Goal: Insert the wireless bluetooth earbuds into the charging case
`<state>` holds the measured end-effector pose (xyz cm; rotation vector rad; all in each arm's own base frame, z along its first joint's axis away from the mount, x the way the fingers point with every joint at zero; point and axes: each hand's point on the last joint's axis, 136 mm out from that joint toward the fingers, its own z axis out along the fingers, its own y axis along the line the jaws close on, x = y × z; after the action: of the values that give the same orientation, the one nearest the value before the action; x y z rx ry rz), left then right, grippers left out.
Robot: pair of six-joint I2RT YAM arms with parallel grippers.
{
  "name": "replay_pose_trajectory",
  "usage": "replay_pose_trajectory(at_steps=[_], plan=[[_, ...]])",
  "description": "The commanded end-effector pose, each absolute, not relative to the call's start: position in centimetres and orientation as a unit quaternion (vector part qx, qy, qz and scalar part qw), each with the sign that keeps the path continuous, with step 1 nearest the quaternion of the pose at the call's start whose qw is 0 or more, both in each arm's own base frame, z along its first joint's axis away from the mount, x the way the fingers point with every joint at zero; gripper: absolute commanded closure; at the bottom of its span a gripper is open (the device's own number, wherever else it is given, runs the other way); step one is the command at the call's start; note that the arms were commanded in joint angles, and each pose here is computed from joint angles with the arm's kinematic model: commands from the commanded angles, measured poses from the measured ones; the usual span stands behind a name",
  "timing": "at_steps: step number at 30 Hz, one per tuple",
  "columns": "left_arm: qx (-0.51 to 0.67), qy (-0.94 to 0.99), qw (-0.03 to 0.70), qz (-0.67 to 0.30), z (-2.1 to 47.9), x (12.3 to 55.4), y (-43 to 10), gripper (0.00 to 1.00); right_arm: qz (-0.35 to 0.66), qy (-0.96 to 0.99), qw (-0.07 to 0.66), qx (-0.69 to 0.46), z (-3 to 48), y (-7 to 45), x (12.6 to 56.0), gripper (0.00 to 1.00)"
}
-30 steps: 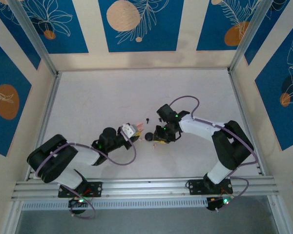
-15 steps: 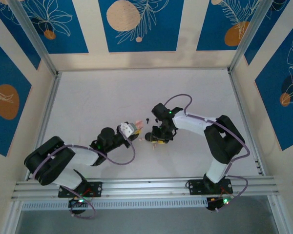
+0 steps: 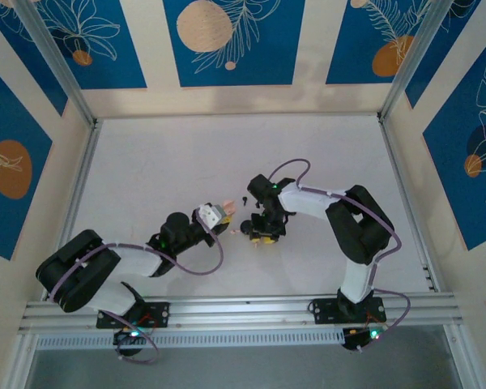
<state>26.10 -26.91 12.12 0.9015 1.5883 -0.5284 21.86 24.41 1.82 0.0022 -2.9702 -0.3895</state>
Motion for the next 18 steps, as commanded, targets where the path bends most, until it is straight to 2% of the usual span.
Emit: replay_pose_trajectory(at_steps=[1, 18], plan=[[0.385, 0.679, 0.584, -0.225, 12.26, 25.85, -26.82, 0.89, -0.141, -0.986, 0.085, 0.011, 2.07, 25.27, 21.68, 0.66], [0.389, 0.683, 0.578, -0.22, 11.94, 25.7, -26.67, 0.88, -0.146, -0.985, 0.089, 0.011, 1.35, 25.62, 21.78, 0.78]])
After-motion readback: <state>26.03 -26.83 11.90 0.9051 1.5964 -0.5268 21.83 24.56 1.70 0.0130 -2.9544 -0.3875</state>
